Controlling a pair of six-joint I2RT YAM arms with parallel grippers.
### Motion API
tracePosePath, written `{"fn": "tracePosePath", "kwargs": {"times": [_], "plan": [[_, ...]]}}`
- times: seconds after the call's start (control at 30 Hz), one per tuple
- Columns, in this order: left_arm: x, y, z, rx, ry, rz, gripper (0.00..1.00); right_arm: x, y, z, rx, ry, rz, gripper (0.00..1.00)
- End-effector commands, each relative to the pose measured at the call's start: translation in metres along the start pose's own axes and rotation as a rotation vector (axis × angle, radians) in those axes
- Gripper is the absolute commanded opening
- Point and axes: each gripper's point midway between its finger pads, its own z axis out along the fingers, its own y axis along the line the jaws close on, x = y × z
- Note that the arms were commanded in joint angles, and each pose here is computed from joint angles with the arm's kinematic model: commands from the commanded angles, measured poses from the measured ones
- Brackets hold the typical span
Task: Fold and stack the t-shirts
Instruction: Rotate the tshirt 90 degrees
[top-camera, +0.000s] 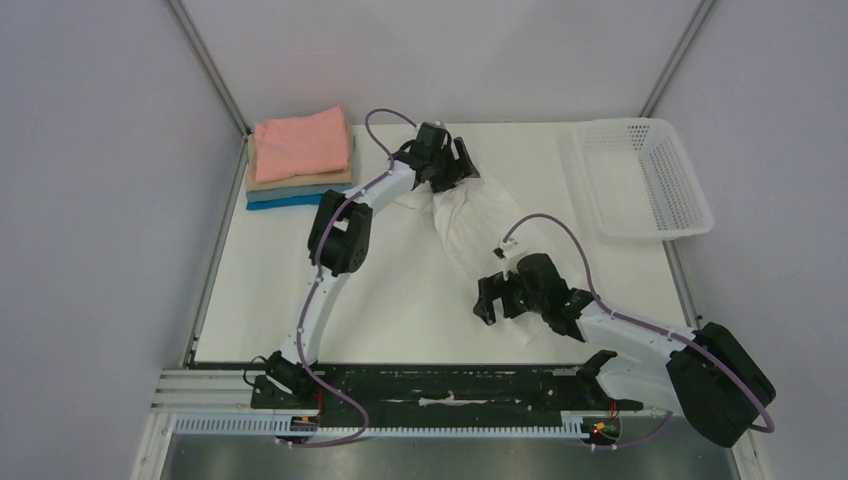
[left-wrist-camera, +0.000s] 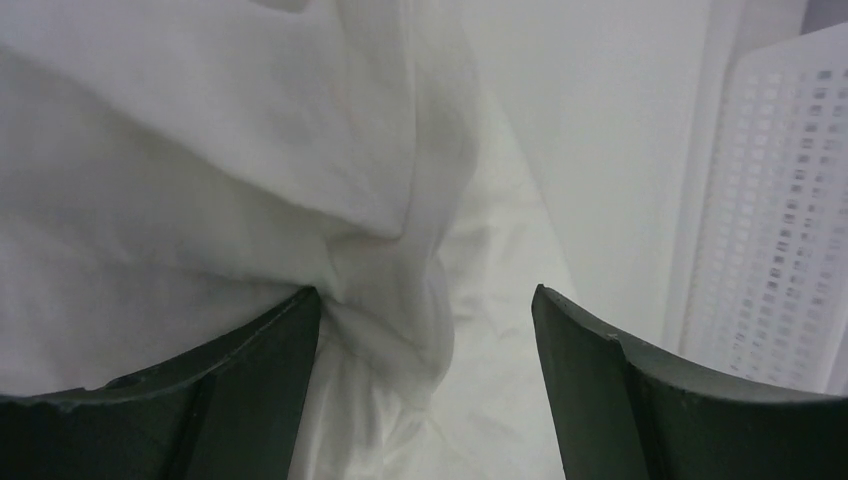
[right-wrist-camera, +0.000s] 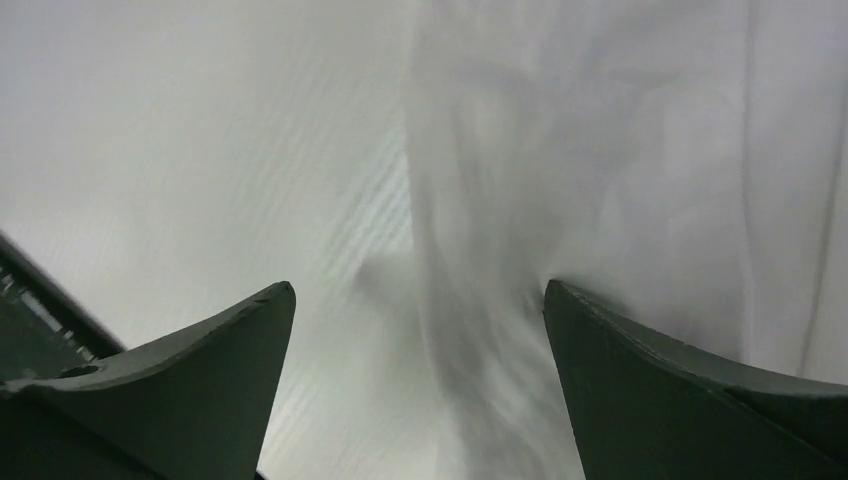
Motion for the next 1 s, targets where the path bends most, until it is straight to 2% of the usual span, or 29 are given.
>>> {"fn": "tracePosePath", "kwargs": {"times": [0.0,0.2,0.33,0.47,0.6,0.7,0.87,0.97], "plan": [[0.053,0.0,0.023,0.027,0.188,-0.045,0.85,0.089,0.051,-0.014,-0.218,0.329,0.022,0.98],[0.035,0.018,0.015,-0.095,0.155,0.029,0.85,0.071,0.138,-0.005,-0.535,0.318,-0.219,0.98],[0.008,0.025,0.015,-0.043,0.125,-0.031,0.85,0.057,0.185,0.001,-0.674,0.311,-0.403,0.98],[-0.001,0.034,0.021,-0.018,0.119,-0.079,0.85,0.044,0.215,0.007,-0.75,0.263,-0.472,0.98],[0.001,0.024,0.034,0.064,0.126,-0.117,0.85,0.029,0.218,0.018,-0.698,0.206,-0.463,0.98],[-0.007,0.01,0.047,0.147,0.094,-0.159,0.85,-0.004,0.208,0.024,-0.573,0.094,-0.441,0.98],[-0.033,0.002,0.067,0.226,-0.022,-0.178,0.85,-0.065,0.17,0.019,-0.442,-0.072,-0.249,0.98],[-0.054,-0.005,0.072,0.278,-0.096,-0.177,0.86,-0.084,0.147,0.015,-0.375,-0.154,-0.219,0.98]]}}
